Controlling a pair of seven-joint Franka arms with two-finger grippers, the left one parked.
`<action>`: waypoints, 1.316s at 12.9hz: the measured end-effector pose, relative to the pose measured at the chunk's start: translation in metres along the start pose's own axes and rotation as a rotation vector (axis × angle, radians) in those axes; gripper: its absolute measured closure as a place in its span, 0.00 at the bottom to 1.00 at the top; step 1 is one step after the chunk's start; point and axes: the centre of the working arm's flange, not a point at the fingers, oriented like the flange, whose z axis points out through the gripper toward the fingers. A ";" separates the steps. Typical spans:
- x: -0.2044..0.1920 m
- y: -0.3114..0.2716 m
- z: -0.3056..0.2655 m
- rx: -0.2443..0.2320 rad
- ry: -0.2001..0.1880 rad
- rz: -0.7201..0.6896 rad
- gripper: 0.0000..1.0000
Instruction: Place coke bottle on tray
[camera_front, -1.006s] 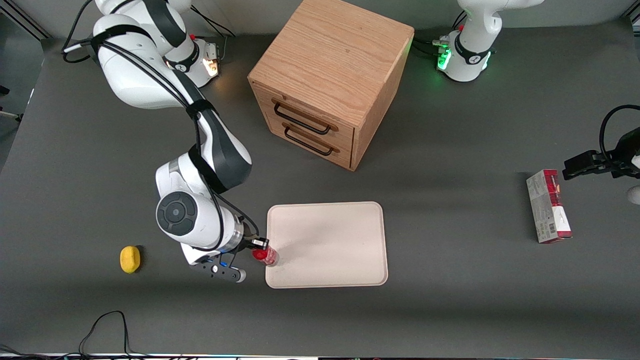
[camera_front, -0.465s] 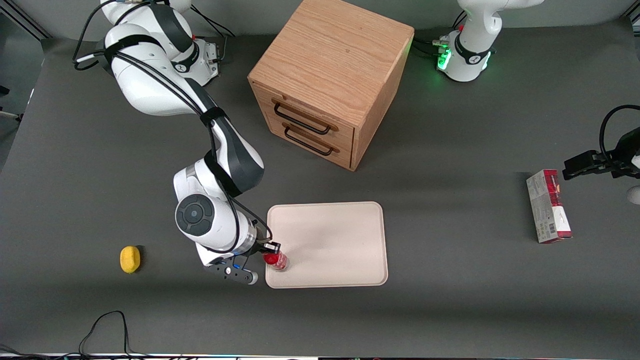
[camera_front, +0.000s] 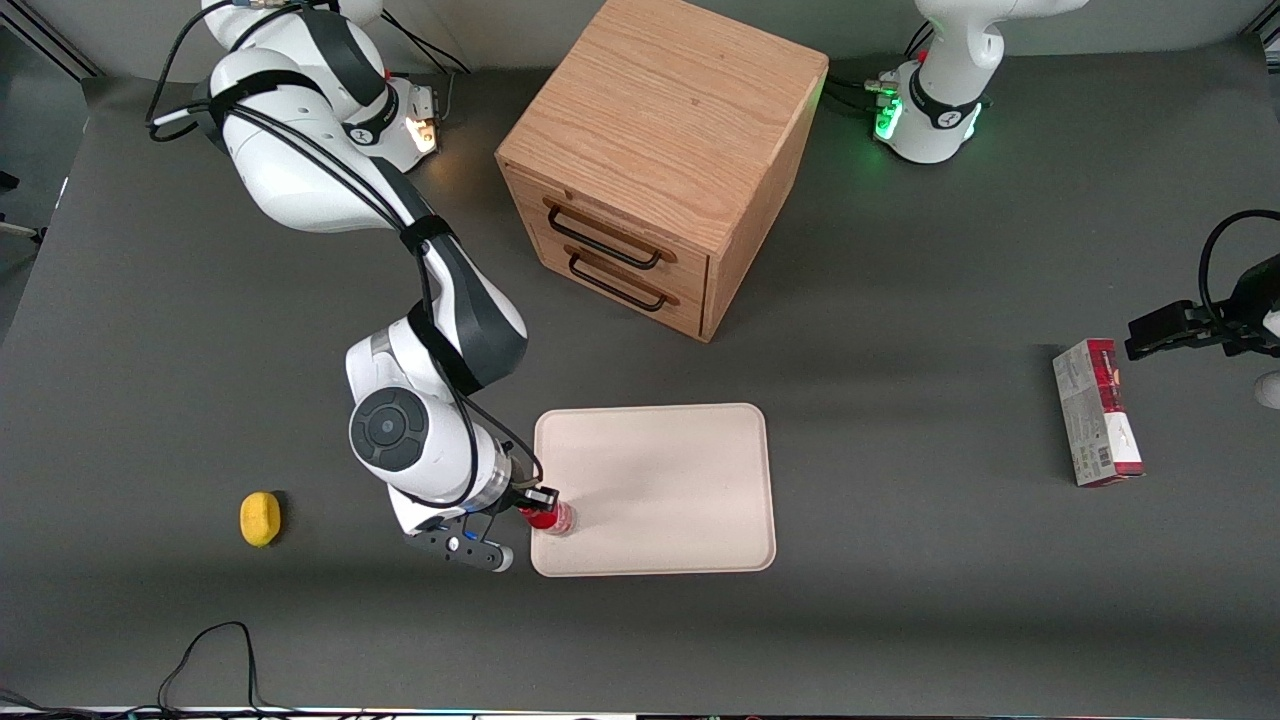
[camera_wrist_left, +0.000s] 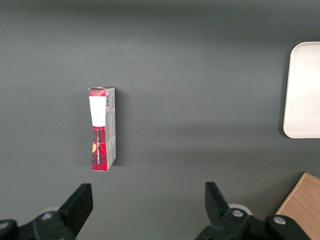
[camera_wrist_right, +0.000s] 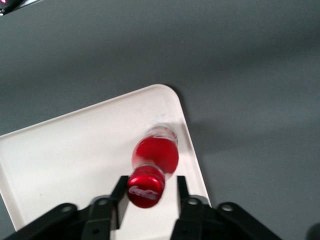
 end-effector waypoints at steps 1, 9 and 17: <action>0.000 -0.001 -0.001 0.000 0.004 -0.002 0.37; -0.018 0.009 -0.073 -0.088 -0.069 -0.061 0.00; -0.063 0.159 -0.180 -0.147 -0.173 -0.261 0.00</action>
